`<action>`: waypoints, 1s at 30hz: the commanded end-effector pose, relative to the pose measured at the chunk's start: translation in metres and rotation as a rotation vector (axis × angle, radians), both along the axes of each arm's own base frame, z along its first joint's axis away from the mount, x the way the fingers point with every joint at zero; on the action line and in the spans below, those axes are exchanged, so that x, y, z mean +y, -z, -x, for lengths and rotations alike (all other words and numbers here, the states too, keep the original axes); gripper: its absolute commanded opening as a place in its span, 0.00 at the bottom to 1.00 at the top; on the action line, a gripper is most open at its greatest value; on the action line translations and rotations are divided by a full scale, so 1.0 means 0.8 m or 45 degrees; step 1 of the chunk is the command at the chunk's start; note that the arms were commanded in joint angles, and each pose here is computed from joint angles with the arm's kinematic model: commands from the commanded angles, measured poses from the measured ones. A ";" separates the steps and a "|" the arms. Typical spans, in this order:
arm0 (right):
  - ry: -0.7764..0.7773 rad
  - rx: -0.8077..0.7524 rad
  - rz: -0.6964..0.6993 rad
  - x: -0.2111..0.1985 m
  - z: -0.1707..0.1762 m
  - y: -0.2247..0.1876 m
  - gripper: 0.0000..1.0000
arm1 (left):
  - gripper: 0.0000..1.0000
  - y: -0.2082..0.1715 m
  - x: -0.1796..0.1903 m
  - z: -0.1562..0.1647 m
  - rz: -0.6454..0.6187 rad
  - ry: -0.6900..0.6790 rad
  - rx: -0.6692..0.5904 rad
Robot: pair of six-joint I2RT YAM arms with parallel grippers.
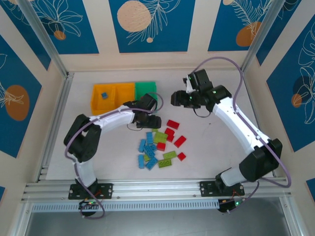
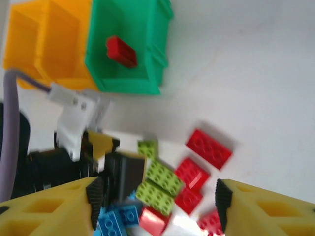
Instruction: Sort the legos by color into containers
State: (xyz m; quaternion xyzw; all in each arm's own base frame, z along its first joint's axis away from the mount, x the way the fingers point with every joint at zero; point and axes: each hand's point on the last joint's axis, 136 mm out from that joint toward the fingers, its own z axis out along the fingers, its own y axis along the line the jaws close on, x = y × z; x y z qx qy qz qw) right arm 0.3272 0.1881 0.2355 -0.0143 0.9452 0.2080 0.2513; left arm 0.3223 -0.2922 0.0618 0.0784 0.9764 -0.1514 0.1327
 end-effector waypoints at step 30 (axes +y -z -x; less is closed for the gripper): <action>-0.043 0.135 -0.126 0.016 0.033 -0.001 0.67 | 0.31 -0.114 0.153 -0.109 -0.200 -0.318 -0.323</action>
